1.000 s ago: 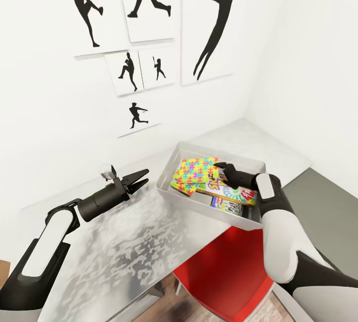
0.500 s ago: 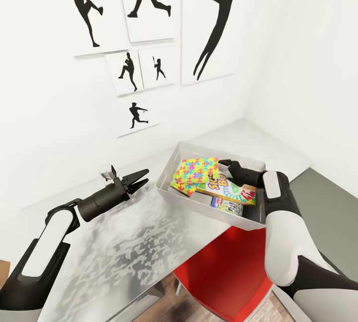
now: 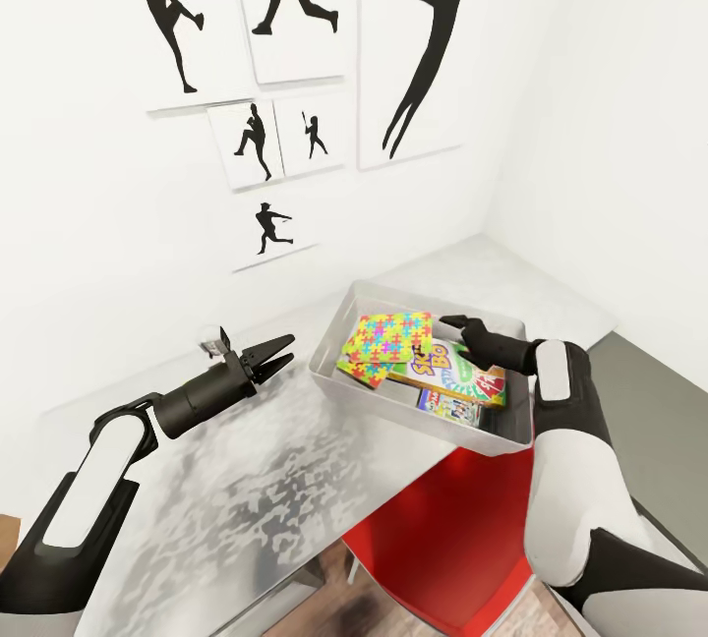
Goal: Put all the toys in the child's room - the three board games (two on the bed and one on the table), the two jigsaw puzzles on the table, and the tennis ball on the table - inside the toy box on the table in the child's room.
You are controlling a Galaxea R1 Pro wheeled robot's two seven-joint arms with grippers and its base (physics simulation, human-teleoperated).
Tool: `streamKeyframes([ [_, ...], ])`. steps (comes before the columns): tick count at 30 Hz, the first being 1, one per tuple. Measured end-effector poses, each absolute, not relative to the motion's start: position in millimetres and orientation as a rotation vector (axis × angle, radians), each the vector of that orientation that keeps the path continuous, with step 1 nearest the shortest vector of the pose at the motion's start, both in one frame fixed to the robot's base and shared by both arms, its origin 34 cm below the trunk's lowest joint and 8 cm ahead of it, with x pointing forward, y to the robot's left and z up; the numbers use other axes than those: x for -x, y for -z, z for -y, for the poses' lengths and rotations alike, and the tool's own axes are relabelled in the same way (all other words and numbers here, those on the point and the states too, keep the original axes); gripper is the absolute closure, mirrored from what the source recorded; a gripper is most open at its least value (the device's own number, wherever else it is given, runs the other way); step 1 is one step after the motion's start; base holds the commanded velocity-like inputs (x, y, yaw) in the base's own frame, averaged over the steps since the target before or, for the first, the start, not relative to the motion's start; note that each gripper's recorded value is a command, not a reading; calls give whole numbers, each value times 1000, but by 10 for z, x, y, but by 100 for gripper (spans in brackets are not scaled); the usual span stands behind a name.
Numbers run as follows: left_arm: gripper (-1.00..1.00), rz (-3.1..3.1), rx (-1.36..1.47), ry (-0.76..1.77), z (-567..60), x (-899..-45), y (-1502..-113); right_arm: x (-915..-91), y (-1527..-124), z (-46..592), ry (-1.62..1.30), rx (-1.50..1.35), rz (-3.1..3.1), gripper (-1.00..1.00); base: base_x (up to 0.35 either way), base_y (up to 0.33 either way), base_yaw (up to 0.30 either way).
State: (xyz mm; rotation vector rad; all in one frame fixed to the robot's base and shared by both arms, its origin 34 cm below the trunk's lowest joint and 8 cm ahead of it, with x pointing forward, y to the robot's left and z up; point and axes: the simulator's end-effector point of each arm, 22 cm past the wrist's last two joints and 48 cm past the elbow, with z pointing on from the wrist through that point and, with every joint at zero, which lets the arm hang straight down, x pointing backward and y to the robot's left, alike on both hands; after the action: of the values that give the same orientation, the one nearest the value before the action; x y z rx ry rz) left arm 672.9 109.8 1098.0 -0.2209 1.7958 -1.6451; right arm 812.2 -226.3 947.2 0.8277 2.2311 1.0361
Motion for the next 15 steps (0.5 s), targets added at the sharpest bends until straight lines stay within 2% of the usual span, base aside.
streamKeyframes([
  [15, -100, -1800, 212, 1651, -1060, -6717, -10981, -7768, -9740, 2843, -869, -799, -2102, -100, 0, 0, 0],
])
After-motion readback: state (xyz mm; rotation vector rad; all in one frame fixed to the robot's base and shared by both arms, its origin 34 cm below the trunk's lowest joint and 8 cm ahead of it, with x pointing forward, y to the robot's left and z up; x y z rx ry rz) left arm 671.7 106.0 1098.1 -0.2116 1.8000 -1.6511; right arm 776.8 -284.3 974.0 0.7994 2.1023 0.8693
